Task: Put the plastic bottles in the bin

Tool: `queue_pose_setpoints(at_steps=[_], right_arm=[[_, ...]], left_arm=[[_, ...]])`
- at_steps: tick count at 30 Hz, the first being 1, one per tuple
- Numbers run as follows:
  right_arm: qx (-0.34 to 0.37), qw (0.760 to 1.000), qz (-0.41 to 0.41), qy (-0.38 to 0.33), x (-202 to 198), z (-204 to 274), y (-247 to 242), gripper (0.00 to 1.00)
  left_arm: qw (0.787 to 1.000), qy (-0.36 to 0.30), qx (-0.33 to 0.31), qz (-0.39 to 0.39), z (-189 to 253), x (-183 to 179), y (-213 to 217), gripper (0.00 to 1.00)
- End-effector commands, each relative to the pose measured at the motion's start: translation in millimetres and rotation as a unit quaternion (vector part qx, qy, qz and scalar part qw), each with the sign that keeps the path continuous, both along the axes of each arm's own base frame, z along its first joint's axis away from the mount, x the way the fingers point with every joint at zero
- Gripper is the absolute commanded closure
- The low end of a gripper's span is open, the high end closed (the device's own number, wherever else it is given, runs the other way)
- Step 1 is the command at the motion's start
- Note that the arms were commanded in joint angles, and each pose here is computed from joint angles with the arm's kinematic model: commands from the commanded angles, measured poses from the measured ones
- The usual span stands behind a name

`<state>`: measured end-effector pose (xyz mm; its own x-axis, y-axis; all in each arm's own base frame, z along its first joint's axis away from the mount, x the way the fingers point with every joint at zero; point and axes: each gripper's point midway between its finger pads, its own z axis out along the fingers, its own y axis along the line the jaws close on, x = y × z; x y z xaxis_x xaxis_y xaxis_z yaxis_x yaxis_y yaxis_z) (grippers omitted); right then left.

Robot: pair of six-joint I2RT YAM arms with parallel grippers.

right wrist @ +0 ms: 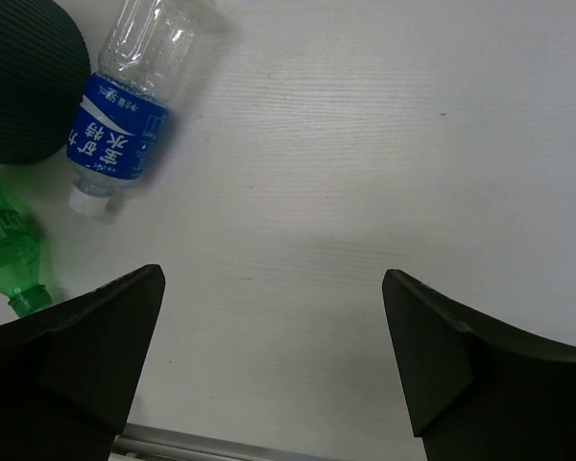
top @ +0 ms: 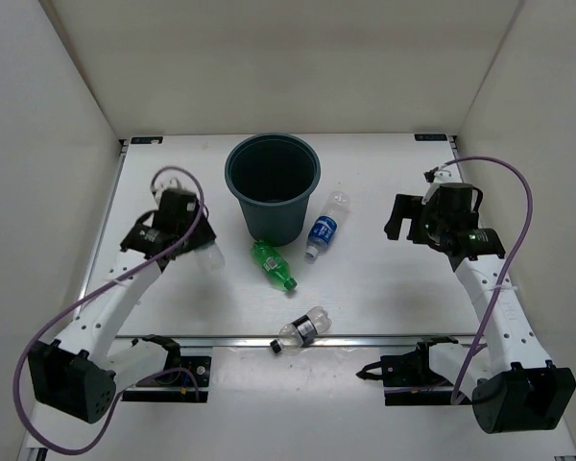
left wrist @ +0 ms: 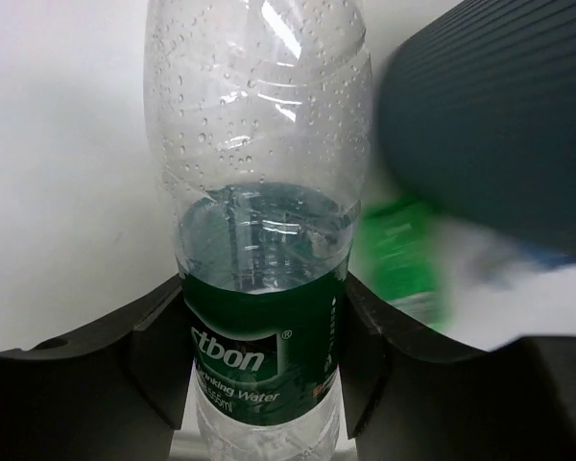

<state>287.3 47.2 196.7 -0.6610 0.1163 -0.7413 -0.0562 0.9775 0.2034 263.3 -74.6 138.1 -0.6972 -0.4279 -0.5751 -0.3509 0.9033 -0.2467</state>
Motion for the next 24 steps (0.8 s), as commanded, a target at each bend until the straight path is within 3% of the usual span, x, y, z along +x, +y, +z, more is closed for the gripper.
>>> queue_pose_setpoints(at_steps=[1,2,4,5,7,9,13,14,15,18,24], right_arm=[[0.011,1.000,0.003,-0.016,6.0,-1.2,6.2,0.06],[0.010,1.000,-0.002,-0.007,5.1,-6.9,6.9,0.06],[0.010,1.000,0.005,-0.007,3.9,-10.1,11.8,0.06],[0.014,1.000,0.004,0.002,2.9,-17.0,13.6,0.06],[0.024,1.000,0.004,-0.003,3.2,-16.8,15.2,0.06],[0.031,1.000,0.002,-0.003,3.5,-18.1,16.2,0.06],[0.041,0.999,-0.004,-0.012,5.3,-12.2,16.5,0.05],[0.039,0.999,-0.006,-0.012,6.3,-12.3,15.7,0.05],[0.040,0.999,-0.006,-0.015,7.7,-9.8,15.5,0.05],[0.031,0.999,-0.007,-0.021,13.0,-4.8,15.8,0.03],[0.026,1.000,-0.006,-0.012,26.2,-5.4,23.9,0.01]], left_arm=[[0.984,-0.177,-0.005,-0.027,126.9,50.0,-19.6,0.45],[0.981,-0.191,0.008,-0.046,138.9,58.0,-31.6,0.45],[0.959,-0.277,0.000,-0.060,209.3,83.0,-54.6,0.45],[0.955,-0.287,0.008,-0.078,217.4,92.6,-68.0,0.40],[0.929,-0.359,-0.004,-0.091,265.0,116.8,-85.7,0.40],[0.920,-0.377,-0.010,-0.102,276.5,139.4,-99.0,0.39],[0.927,-0.357,0.002,-0.115,267.3,182.2,-130.6,0.36],[0.931,-0.343,0.009,-0.126,252.1,190.8,-141.0,0.32],[0.932,-0.341,0.011,-0.122,253.0,195.0,-141.6,0.21],[0.934,-0.325,0.003,-0.148,244.3,196.7,-160.0,0.02],[0.926,-0.352,0.013,-0.138,272.3,168.8,-139.5,0.01]])
